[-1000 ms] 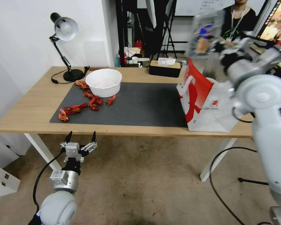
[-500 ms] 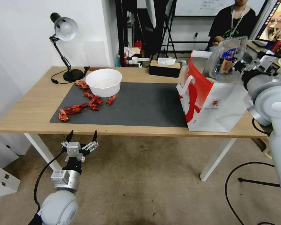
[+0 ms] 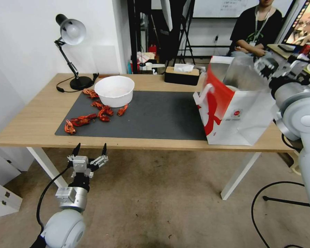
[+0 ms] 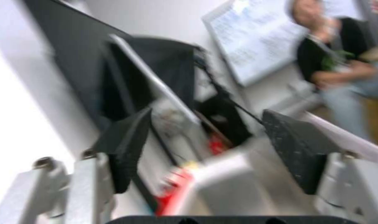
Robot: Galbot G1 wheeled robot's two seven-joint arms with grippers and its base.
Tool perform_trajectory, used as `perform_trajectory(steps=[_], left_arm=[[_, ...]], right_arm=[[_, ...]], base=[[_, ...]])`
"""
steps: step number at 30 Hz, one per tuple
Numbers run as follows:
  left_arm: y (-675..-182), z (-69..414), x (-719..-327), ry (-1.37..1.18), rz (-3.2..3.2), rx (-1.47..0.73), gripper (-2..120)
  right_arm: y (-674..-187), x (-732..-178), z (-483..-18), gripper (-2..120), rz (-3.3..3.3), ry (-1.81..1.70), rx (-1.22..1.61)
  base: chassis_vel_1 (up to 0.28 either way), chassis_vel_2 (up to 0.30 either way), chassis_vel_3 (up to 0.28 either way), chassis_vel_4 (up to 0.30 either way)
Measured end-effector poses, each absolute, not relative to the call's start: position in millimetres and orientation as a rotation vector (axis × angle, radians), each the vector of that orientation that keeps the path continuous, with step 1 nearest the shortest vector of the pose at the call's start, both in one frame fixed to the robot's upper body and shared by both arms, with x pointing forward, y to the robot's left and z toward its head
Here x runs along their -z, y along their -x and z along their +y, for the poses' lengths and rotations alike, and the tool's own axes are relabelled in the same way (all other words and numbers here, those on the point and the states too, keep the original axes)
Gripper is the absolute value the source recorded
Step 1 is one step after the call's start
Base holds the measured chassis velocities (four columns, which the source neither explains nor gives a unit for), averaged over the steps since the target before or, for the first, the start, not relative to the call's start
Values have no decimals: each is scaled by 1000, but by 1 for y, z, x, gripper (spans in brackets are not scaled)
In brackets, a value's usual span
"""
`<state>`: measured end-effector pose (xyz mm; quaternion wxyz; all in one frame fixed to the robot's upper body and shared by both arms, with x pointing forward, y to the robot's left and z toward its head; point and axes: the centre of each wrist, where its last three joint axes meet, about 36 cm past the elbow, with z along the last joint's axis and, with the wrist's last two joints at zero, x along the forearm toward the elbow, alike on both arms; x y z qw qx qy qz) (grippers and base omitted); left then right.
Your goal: Close the takeout container lid, then place the container into the takeout bag.
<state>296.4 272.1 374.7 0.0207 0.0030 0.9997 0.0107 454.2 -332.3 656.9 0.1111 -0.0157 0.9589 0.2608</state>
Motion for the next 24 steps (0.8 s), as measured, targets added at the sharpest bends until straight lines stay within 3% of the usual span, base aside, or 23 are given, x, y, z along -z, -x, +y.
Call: perform_trajectory(steps=[2, 9, 18, 24], left_arm=[[-296, 272, -375, -9, 3100, -32, 100], [-297, 272, -374, -6, 3101, -29, 100], [-297, 271, -373, -1, 3102, -20, 100], [-296, 269, -373, 3, 3103, -12, 100]], right_arm=[[-447, -653, -327, 84, 2729, 237, -765], [-420, -632, -302, 100, 2605, 653, -658], [-383, -588, -276, 100, 2696, 802, -296], [-344, -539, -252, 100, 2862, 596, 60]], base=[[0, 0, 0, 0], [0, 0, 0, 0], [0, 0, 0, 0], [0, 0, 0, 0]])
